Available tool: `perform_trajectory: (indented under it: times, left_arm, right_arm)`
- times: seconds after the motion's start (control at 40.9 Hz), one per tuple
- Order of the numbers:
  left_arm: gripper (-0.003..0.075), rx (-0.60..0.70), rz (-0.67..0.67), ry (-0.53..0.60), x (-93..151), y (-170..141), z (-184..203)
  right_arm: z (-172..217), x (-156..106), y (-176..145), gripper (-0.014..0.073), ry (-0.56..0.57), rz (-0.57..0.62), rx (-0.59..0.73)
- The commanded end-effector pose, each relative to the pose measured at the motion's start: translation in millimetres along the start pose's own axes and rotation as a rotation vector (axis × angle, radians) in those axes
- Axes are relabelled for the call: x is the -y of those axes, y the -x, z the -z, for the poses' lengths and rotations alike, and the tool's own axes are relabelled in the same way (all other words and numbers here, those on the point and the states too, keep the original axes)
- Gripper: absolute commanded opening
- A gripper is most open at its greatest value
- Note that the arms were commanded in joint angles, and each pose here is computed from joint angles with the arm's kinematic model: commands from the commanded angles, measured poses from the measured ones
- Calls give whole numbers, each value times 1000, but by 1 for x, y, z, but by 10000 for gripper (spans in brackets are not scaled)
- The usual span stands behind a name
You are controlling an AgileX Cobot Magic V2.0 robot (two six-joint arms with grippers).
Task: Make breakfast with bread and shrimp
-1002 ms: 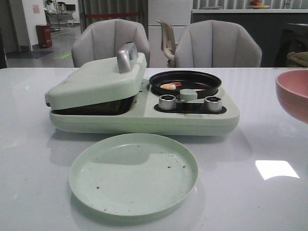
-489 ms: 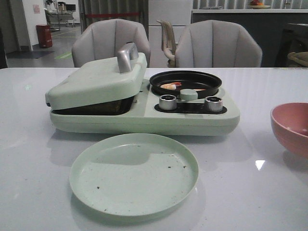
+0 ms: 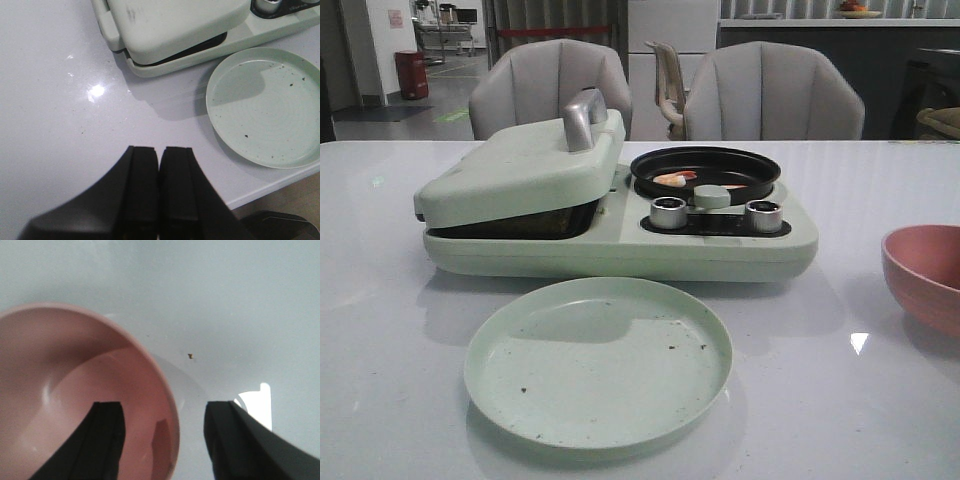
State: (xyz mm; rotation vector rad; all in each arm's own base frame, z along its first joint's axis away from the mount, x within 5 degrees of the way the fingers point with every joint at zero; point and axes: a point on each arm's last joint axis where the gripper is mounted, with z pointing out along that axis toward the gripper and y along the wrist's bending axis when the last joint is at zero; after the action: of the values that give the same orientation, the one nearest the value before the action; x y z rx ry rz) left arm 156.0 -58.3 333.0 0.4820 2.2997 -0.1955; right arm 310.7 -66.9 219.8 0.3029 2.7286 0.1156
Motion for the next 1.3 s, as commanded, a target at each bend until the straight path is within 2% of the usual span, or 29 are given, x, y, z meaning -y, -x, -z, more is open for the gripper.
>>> perform_trajectory:
  times: [0.0, 0.147, 0.293, 0.489, 0.684, 0.978, 1.051, 1.271]
  left_arm:
    - [101, 94, 3, 2, 1, 11, 9]
    - [101, 94, 3, 2, 1, 11, 9]
    - [101, 94, 3, 2, 1, 11, 9]
    - [101, 94, 3, 2, 1, 11, 9]
    - [101, 94, 3, 2, 1, 11, 9]
    - [101, 94, 3, 2, 1, 11, 9]
    - [101, 94, 3, 2, 1, 11, 9]
    - [102, 138, 49, 4, 0, 13, 7]
  right_arm:
    - [51, -18, 5, 482, -10, 105, 152]
    - [92, -45, -12, 482, -12, 252, 199]
    - [126, -59, -32, 467, 21, 289, 229]
    - [152, -54, -70, 461, 27, 282, 293]
    - [160, -48, -114, 461, 45, 275, 337]
    - [167, -44, -150, 456, 85, 254, 455]
    - [167, -44, -153, 401, 86, 254, 467]
    - [165, -43, -154, 88, 86, 253, 461]
